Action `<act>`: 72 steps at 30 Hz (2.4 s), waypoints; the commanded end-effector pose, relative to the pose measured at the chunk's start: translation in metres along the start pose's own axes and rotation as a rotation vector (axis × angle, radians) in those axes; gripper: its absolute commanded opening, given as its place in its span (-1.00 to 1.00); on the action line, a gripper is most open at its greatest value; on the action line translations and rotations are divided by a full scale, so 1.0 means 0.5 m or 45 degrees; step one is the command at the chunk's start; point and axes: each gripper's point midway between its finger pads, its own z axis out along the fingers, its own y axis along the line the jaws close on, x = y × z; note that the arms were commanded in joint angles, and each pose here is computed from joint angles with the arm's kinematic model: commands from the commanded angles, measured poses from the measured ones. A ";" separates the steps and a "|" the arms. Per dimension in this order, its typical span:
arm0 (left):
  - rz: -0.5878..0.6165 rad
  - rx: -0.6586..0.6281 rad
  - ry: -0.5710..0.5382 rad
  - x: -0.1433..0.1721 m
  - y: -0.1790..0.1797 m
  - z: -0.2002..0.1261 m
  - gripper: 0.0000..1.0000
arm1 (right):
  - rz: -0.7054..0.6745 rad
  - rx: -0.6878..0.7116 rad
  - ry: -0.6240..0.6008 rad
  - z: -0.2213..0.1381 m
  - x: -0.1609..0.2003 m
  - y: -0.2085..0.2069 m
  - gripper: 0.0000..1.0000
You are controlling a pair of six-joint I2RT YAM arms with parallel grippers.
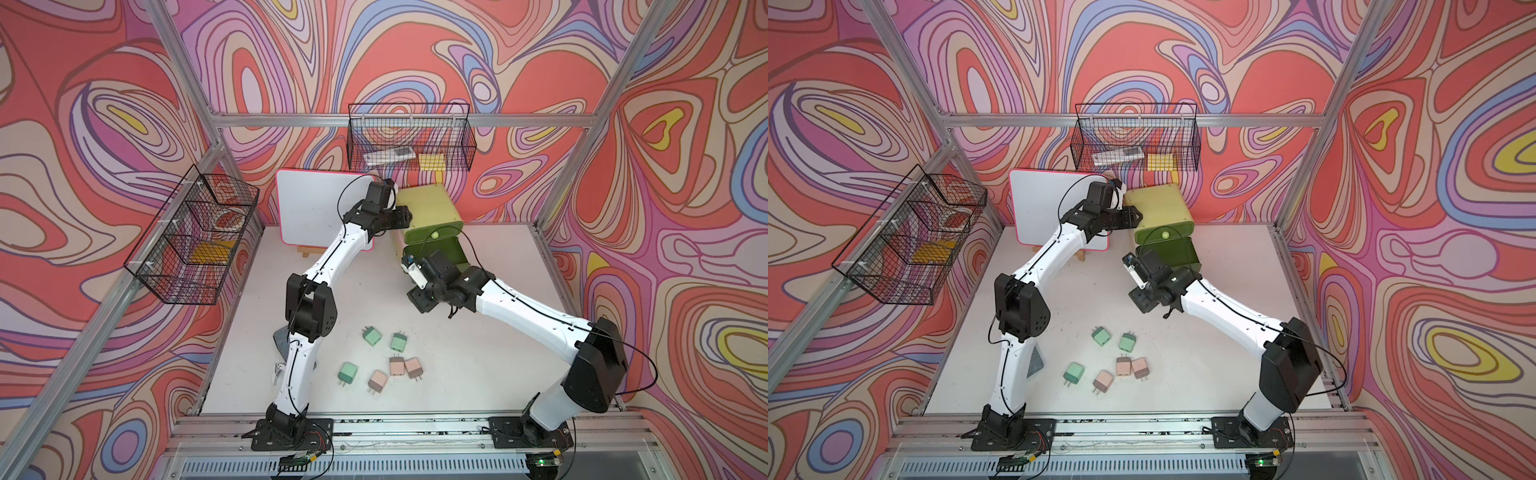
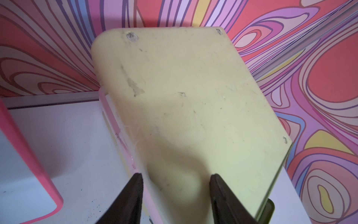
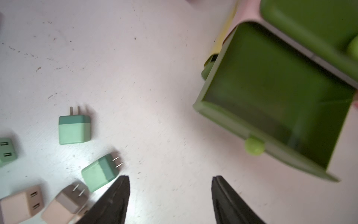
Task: Place the plugs into the drawer by color
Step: Open the drawer in the storage box, then pick up the plug from the center of the board, then place the plug in the drawer.
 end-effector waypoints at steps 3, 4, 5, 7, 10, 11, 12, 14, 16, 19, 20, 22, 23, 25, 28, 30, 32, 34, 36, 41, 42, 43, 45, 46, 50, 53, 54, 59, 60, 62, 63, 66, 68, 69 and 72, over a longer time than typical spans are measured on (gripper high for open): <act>0.006 -0.035 0.042 0.007 0.001 -0.029 0.08 | 0.660 0.094 0.109 0.015 0.096 0.022 0.34; -0.003 -0.038 0.046 0.009 0.003 -0.028 0.08 | 0.672 0.107 0.087 0.011 0.100 0.027 0.33; -0.008 -0.024 0.056 0.013 -0.001 -0.027 0.08 | 0.669 0.084 0.061 0.009 0.100 0.041 0.33; -0.017 -0.015 0.061 0.015 -0.003 -0.026 0.07 | 0.672 0.055 0.021 0.004 0.096 0.054 0.35; -0.006 -0.018 0.048 0.007 -0.003 -0.030 0.07 | 0.605 0.029 0.015 0.021 0.096 0.071 0.38; -0.003 -0.022 0.043 0.005 -0.001 -0.031 0.08 | 0.565 0.029 0.019 0.031 0.097 0.078 0.40; 0.004 -0.023 0.039 0.004 -0.001 -0.031 0.08 | 0.530 0.029 0.031 0.044 0.100 0.084 0.40; 0.002 -0.024 0.037 0.003 0.001 -0.029 0.08 | 0.460 0.015 0.051 0.071 0.103 0.104 0.41; 0.001 -0.024 0.044 0.006 0.002 -0.026 0.08 | 0.401 0.001 0.073 0.098 0.107 0.126 0.42; 0.001 -0.026 0.045 0.006 0.003 -0.025 0.08 | 0.328 -0.005 0.106 0.129 0.110 0.156 0.47; 0.005 -0.027 0.045 0.006 0.004 -0.025 0.08 | 0.310 0.000 0.130 0.145 0.118 0.163 0.49; 0.007 -0.032 0.043 0.005 0.005 -0.025 0.09 | 0.296 0.013 0.142 0.157 0.121 0.166 0.56; 0.008 -0.030 0.044 0.006 0.005 -0.024 0.09 | 0.296 0.017 0.144 0.162 0.122 0.167 0.60; 0.005 -0.027 0.046 0.007 0.004 -0.023 0.09 | 0.292 0.025 0.157 0.170 0.127 0.168 0.75; 0.003 -0.026 0.051 0.009 0.005 -0.020 0.09 | 0.280 0.046 0.200 0.184 0.142 0.167 0.85; 0.001 -0.026 0.053 0.010 0.006 -0.020 0.09 | 0.278 0.054 0.230 0.191 0.154 0.168 0.85; 0.002 -0.027 0.053 0.011 0.006 -0.019 0.09 | 0.282 0.060 0.251 0.195 0.165 0.167 0.84; 0.001 -0.028 0.055 0.011 0.006 -0.019 0.09 | 0.288 0.063 0.258 0.194 0.172 0.165 0.79; 0.000 -0.024 0.055 0.011 0.005 -0.020 0.09 | 0.294 0.060 0.261 0.190 0.178 0.164 0.71; -0.002 -0.019 0.053 0.010 0.003 -0.021 0.09 | 0.326 0.041 0.232 0.172 0.183 0.159 0.46; -0.003 -0.018 0.055 0.010 0.003 -0.020 0.09 | 0.328 0.033 0.228 0.170 0.183 0.160 0.42; -0.004 -0.018 0.054 0.010 0.003 -0.021 0.09 | 0.332 0.026 0.228 0.171 0.184 0.162 0.36; -0.003 -0.020 0.055 0.010 0.003 -0.020 0.09 | 0.328 0.025 0.237 0.175 0.186 0.163 0.25; -0.004 -0.021 0.053 0.010 0.004 -0.021 0.09 | 0.326 0.027 0.241 0.177 0.187 0.164 0.20; -0.003 -0.017 0.053 0.010 0.002 -0.021 0.08 | 0.315 0.026 0.245 0.184 0.186 0.167 0.10; -0.003 -0.018 0.053 0.010 0.002 -0.022 0.08 | 0.312 0.032 0.247 0.185 0.186 0.165 -0.02; -0.003 -0.017 0.053 0.009 0.002 -0.022 0.08 | 0.314 0.039 0.246 0.183 0.184 0.163 -0.06; -0.003 -0.016 0.058 0.011 0.002 -0.022 0.08 | 0.326 0.113 0.113 0.107 0.113 0.121 -0.12; -0.006 -0.015 0.059 0.012 0.001 -0.021 0.09 | 0.340 0.117 0.072 0.085 0.091 0.108 -0.13; -0.010 -0.012 0.063 0.014 0.000 -0.019 0.08 | 0.375 0.105 -0.020 0.040 0.037 0.078 -0.14; -0.011 -0.008 0.063 0.015 0.000 -0.019 0.08 | 0.387 0.100 -0.051 0.025 0.018 0.062 -0.14; -0.017 -0.003 0.069 0.018 -0.002 -0.017 0.08 | 0.402 0.106 -0.137 -0.016 -0.048 0.001 -0.14; -0.022 -0.004 0.075 0.023 0.000 -0.014 0.07 | 0.390 0.129 -0.183 -0.031 -0.085 -0.038 -0.15; -0.023 -0.003 0.073 0.024 0.001 -0.013 0.07 | 0.392 0.136 -0.202 -0.034 -0.100 -0.057 -0.14; -0.021 -0.001 0.069 0.027 0.002 -0.011 0.07 | 0.401 0.128 -0.243 -0.028 -0.142 -0.106 -0.14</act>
